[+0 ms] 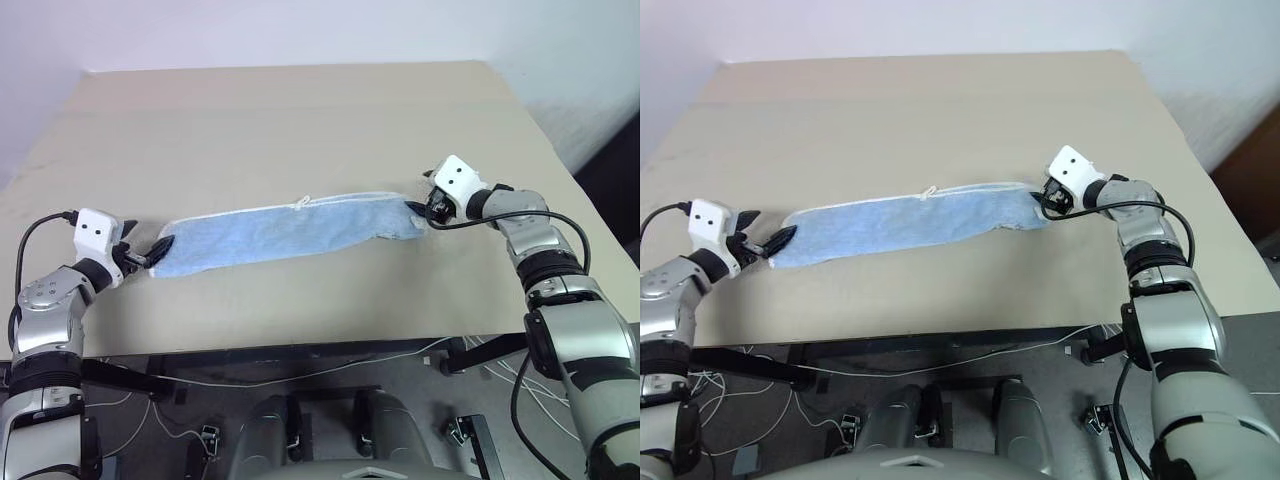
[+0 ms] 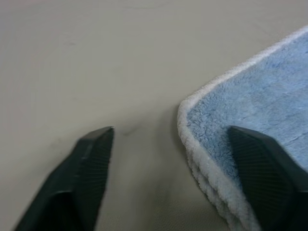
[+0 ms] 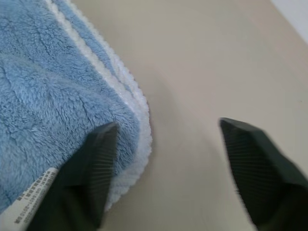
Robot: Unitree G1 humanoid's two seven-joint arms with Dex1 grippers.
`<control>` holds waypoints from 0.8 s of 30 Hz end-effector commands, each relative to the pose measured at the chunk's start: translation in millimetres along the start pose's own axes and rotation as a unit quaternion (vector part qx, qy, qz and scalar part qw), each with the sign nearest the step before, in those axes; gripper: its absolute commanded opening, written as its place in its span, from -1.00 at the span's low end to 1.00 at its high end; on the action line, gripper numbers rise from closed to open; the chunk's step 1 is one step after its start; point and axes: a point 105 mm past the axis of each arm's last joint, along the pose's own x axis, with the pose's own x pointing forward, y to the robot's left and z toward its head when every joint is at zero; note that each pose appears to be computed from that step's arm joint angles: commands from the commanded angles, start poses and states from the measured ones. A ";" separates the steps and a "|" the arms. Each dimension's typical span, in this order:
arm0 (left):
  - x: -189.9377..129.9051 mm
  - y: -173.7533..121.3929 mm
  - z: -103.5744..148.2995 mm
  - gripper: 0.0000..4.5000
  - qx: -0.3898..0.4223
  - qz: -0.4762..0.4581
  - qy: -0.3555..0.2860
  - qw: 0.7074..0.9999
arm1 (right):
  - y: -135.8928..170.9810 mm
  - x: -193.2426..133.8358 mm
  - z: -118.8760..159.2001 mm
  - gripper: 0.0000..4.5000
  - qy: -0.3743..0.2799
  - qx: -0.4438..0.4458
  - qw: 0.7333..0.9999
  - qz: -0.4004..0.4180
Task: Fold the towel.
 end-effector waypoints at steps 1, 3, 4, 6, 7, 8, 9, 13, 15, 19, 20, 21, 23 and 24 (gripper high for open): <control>-4.2 15.7 17.3 1.00 0.014 0.047 -0.033 0.998 | -29.6 -17.9 16.6 0.98 -0.035 -0.025 0.997 -0.066; -8.3 18.8 21.3 1.00 0.010 0.060 -0.047 0.997 | -38.3 -29.1 18.5 0.98 -0.046 -0.015 0.995 -0.090; -10.7 19.8 24.6 1.00 0.012 0.067 -0.055 0.996 | -41.1 -35.5 19.0 0.98 -0.053 -0.004 0.994 -0.100; -14.7 19.1 32.6 1.00 0.017 0.073 -0.074 0.994 | -41.6 -46.8 18.8 0.98 -0.065 0.039 0.991 -0.110; -16.1 17.6 37.2 1.00 0.020 0.073 -0.084 0.994 | -38.9 -51.3 18.3 0.98 -0.070 0.071 0.989 -0.109; -16.8 14.3 42.0 1.00 0.025 0.066 -0.092 0.993 | -33.2 -55.0 18.2 0.98 -0.077 0.115 0.985 -0.103; -17.3 9.9 46.0 1.00 0.033 0.057 -0.099 0.993 | -27.1 -58.5 18.9 0.98 -0.084 0.155 0.980 -0.097; -17.2 -15.9 60.3 1.00 0.047 -0.008 -0.126 0.991 | -4.5 -68.8 21.3 0.98 -0.092 0.290 0.949 -0.080; -15.4 -39.7 69.5 1.00 0.059 -0.069 -0.143 0.985 | 7.3 -72.4 18.2 0.98 -0.093 0.395 0.910 -0.080; -11.5 -83.1 71.9 1.00 0.071 -0.178 -0.147 0.970 | 27.7 -79.9 13.0 0.98 -0.086 0.539 0.835 -0.069; -11.0 -93.3 70.2 1.00 0.076 -0.203 -0.144 0.966 | 31.8 -82.2 12.5 0.98 -0.085 0.565 0.818 -0.068; -10.7 -104.1 68.3 1.00 0.080 -0.230 -0.141 0.960 | 37.2 -84.3 13.1 0.98 -0.084 0.587 0.803 -0.061; -10.0 -121.8 65.7 1.00 0.080 -0.271 -0.138 0.949 | 47.6 -87.3 14.4 0.98 -0.082 0.624 0.776 -0.048; -9.6 -128.4 64.6 1.00 0.077 -0.286 -0.137 0.945 | 52.1 -88.0 14.3 0.98 -0.079 0.639 0.764 -0.043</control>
